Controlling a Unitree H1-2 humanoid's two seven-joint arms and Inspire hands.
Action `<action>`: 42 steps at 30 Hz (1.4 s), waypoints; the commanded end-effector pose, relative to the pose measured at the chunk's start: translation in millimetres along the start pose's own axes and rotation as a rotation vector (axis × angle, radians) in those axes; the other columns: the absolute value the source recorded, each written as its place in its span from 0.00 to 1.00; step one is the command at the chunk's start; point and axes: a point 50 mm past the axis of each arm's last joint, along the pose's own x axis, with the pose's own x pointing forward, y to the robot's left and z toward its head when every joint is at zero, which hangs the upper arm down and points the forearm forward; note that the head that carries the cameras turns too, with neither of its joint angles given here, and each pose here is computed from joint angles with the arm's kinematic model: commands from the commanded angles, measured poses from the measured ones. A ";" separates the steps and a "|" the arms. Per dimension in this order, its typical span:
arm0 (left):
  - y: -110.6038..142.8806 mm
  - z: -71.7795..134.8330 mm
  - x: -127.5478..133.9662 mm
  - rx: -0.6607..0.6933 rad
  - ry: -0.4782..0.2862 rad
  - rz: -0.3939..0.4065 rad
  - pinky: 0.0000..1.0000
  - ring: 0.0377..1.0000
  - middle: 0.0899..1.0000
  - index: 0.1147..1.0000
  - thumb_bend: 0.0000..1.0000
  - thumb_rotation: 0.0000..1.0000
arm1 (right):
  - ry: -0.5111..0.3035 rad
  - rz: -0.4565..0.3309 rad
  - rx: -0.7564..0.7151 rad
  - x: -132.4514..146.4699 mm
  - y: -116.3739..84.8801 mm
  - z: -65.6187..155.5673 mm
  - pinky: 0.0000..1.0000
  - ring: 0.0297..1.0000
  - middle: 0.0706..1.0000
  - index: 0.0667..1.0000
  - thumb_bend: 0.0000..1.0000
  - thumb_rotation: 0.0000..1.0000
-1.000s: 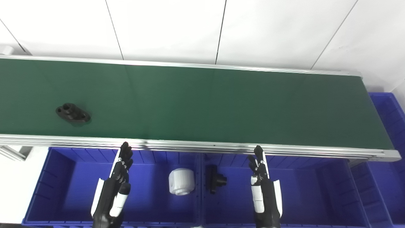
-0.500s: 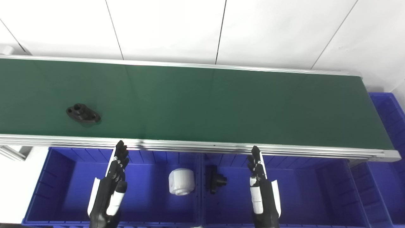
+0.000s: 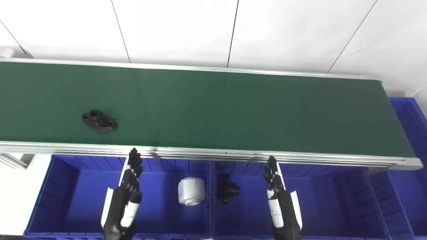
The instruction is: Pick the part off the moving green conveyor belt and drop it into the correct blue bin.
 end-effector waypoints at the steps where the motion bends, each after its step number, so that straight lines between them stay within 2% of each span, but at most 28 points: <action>1: -7.9 2.6 -0.4 0.004 -0.055 0.009 1.00 1.00 1.00 1.00 0.87 0.88 | -0.052 -0.002 0.010 -1.9 -6.2 2.5 0.97 0.96 1.00 1.00 0.78 0.98; 8: -26.8 -8.6 1.1 0.014 -0.026 0.005 1.00 1.00 1.00 1.00 0.95 0.86 | -0.024 -0.006 0.007 -0.5 -24.9 -6.7 0.93 0.95 1.00 1.00 0.73 0.97; 15: -34.2 -14.6 4.9 0.020 -0.025 -0.008 1.00 1.00 1.00 1.00 0.88 0.81 | -0.058 0.005 -0.023 5.7 -35.8 0.4 0.91 0.93 0.97 1.00 0.68 0.94; 16: -34.0 -15.3 5.5 0.022 -0.024 -0.007 1.00 1.00 1.00 1.00 0.88 0.80 | -0.073 -0.004 -0.041 7.4 -36.9 3.9 0.92 0.92 0.97 1.00 0.67 0.94; 20: -33.7 -17.3 8.6 0.027 -0.022 -0.003 1.00 1.00 1.00 1.00 0.85 0.79 | -0.130 -0.065 -0.122 13.6 -39.5 18.1 0.77 0.83 0.89 0.99 0.74 0.89; 22: -33.3 -18.5 11.1 0.027 -0.021 -0.005 1.00 1.00 1.00 1.00 0.84 0.78 | -0.155 -0.085 -0.145 18.9 -39.8 25.5 0.74 0.80 0.87 0.98 0.76 0.87; 25: -32.2 -19.6 14.6 0.032 -0.022 -0.007 1.00 1.00 1.00 1.00 0.85 0.79 | -0.203 -0.093 -0.186 30.2 -39.7 39.6 0.67 0.75 0.83 0.97 0.77 0.79; 28: -30.9 -18.9 16.9 0.038 -0.028 -0.012 1.00 1.00 1.00 1.00 0.85 0.79 | -0.259 -0.078 -0.266 45.7 -40.1 57.6 0.63 0.72 0.82 0.96 0.76 0.64; 30: -29.9 -19.2 17.7 0.038 -0.027 -0.014 1.00 1.00 1.00 1.00 0.86 0.78 | -0.295 -0.066 -0.312 58.4 -39.2 70.2 0.63 0.70 0.82 0.93 0.79 0.52; 32: -29.3 -19.3 18.7 0.039 -0.028 -0.019 1.00 1.00 1.00 1.00 0.85 0.78 | -0.330 -0.059 -0.365 71.5 -37.7 81.1 0.61 0.69 0.80 0.92 0.83 0.47; 34: -29.3 -19.2 19.5 0.040 -0.030 -0.021 1.00 1.00 1.00 1.00 0.84 0.78 | -0.365 -0.049 -0.454 84.0 -36.2 92.1 0.59 0.67 0.78 0.91 0.86 0.45; 37: -30.1 -19.4 20.5 0.037 -0.030 -0.026 1.00 1.00 1.00 1.00 0.85 0.78 | -0.423 -0.019 -0.577 103.1 -32.9 109.2 0.51 0.62 0.79 0.89 0.88 0.44; 38: -30.5 -19.7 21.1 0.037 -0.029 -0.027 1.00 1.00 1.00 1.00 0.85 0.78 | -0.432 -0.005 -0.615 111.3 -30.5 114.9 0.50 0.62 0.79 0.88 0.88 0.44; 39: -30.8 -19.9 21.6 0.037 -0.029 -0.028 1.00 1.00 1.00 1.00 0.85 0.78 | -0.437 0.004 -0.642 116.7 -28.9 118.9 0.45 0.59 0.79 0.87 0.89 0.43; 42: -32.3 -20.0 23.5 0.041 -0.031 -0.032 1.00 1.00 1.00 1.00 0.85 0.78 | -0.431 0.043 -0.739 136.8 -20.5 131.1 0.44 0.57 0.78 0.86 0.89 0.42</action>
